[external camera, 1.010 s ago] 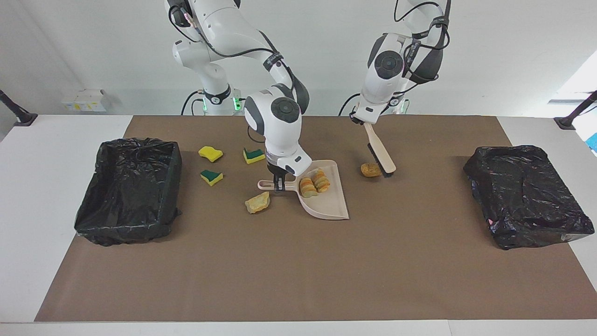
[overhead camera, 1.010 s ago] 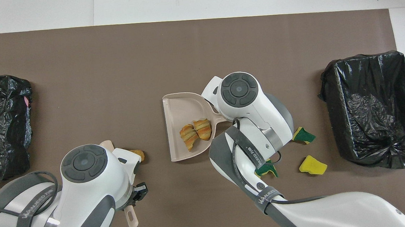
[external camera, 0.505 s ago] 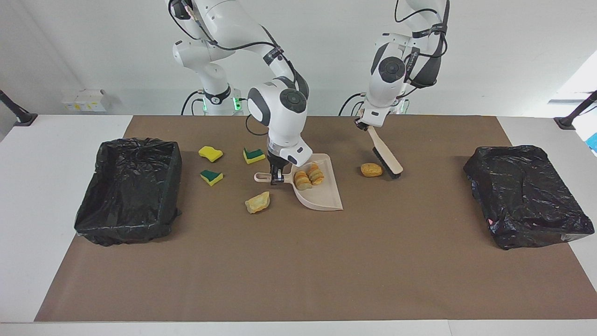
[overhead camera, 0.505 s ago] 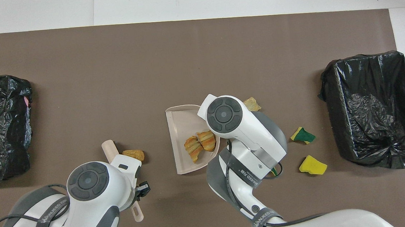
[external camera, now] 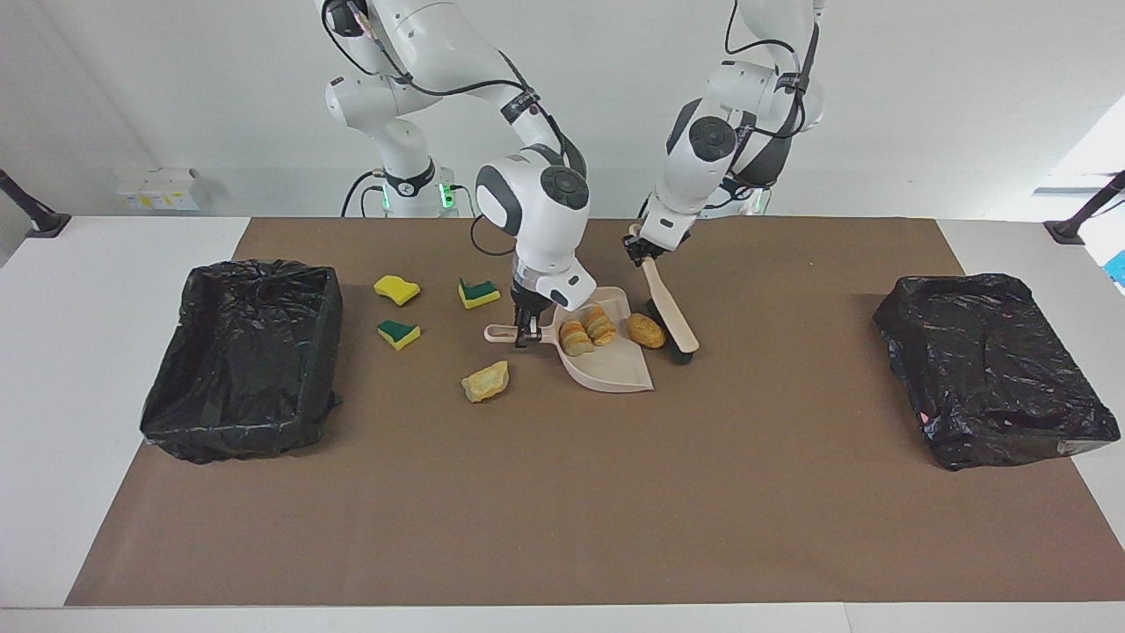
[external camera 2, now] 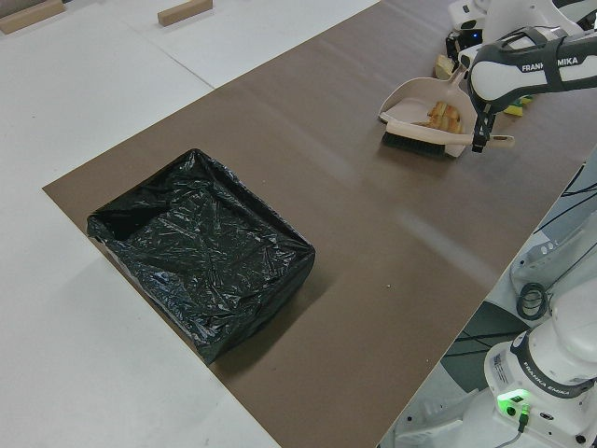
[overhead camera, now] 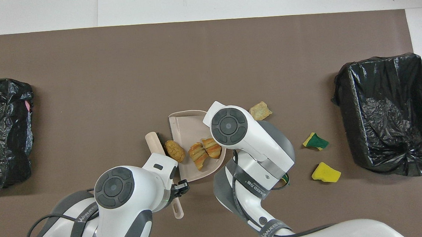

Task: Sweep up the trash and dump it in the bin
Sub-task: 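Sweep the bread pieces into the dustpan with the left gripper's brush, then carry the dustpan over the bin with the right gripper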

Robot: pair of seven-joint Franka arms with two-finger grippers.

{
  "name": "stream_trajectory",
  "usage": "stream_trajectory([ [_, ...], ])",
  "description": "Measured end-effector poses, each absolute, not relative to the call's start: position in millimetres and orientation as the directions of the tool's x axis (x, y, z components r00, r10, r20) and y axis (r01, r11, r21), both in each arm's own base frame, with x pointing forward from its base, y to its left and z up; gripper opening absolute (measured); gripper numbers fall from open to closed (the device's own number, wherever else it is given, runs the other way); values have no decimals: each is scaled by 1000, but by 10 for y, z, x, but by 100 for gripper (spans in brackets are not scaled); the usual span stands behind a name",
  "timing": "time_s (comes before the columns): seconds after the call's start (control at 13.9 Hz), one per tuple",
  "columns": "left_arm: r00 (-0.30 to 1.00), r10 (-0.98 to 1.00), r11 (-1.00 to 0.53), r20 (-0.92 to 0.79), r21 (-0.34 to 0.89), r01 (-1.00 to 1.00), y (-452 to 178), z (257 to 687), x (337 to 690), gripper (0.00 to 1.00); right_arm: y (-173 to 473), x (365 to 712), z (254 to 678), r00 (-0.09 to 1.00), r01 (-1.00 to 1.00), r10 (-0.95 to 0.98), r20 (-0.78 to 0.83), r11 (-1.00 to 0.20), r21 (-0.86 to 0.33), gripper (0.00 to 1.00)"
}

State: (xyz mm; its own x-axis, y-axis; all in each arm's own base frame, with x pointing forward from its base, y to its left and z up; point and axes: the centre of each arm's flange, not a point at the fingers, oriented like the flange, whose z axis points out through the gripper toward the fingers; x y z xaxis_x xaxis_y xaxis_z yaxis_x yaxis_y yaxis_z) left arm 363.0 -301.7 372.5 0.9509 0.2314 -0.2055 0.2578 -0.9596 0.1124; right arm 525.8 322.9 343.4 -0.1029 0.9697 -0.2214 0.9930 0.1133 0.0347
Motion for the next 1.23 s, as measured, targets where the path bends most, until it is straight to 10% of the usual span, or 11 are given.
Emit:
stream_trajectory([
  [1.23, 967, 136, -991, -216, -13, 137, -2682, 4333, 3663, 26, 2794, 5487, 3915, 52, 993, 981, -188, -31, 114, 33],
])
